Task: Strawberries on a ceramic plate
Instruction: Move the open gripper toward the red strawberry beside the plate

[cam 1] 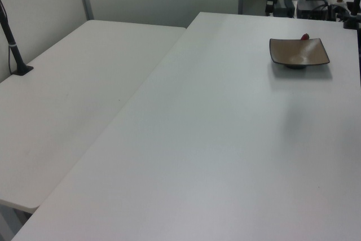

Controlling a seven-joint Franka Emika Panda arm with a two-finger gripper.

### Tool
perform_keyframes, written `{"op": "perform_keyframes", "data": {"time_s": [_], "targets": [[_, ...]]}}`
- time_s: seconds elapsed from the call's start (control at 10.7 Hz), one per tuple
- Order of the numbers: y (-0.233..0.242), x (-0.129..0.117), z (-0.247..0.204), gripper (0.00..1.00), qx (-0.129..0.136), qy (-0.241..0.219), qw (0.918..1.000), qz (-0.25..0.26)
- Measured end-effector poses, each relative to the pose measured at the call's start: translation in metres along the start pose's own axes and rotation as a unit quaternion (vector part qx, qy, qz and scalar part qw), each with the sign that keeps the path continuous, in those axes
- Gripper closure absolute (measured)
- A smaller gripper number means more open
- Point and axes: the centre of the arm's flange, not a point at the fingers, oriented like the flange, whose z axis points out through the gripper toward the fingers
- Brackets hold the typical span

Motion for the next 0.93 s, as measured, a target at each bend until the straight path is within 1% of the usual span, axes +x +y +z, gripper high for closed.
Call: {"op": "perform_keyframes", "data": {"time_s": [0.09, 0.65, 0.75, 0.93], "targets": [[-0.0031, 0.0023, 0.0069, 0.0, 0.001, -0.005, 1.0, -0.003], [-0.0024, 0.0022, 0.0067, 0.0, 0.001, -0.005, 1.0, -0.003], [-0.0019, 0.002, 0.0065, 0.0, 0.001, -0.005, 0.9999, -0.014], [0.0028, 0.0014, 0.006, 0.0, 0.001, -0.004, 0.9977, -0.068]]}}
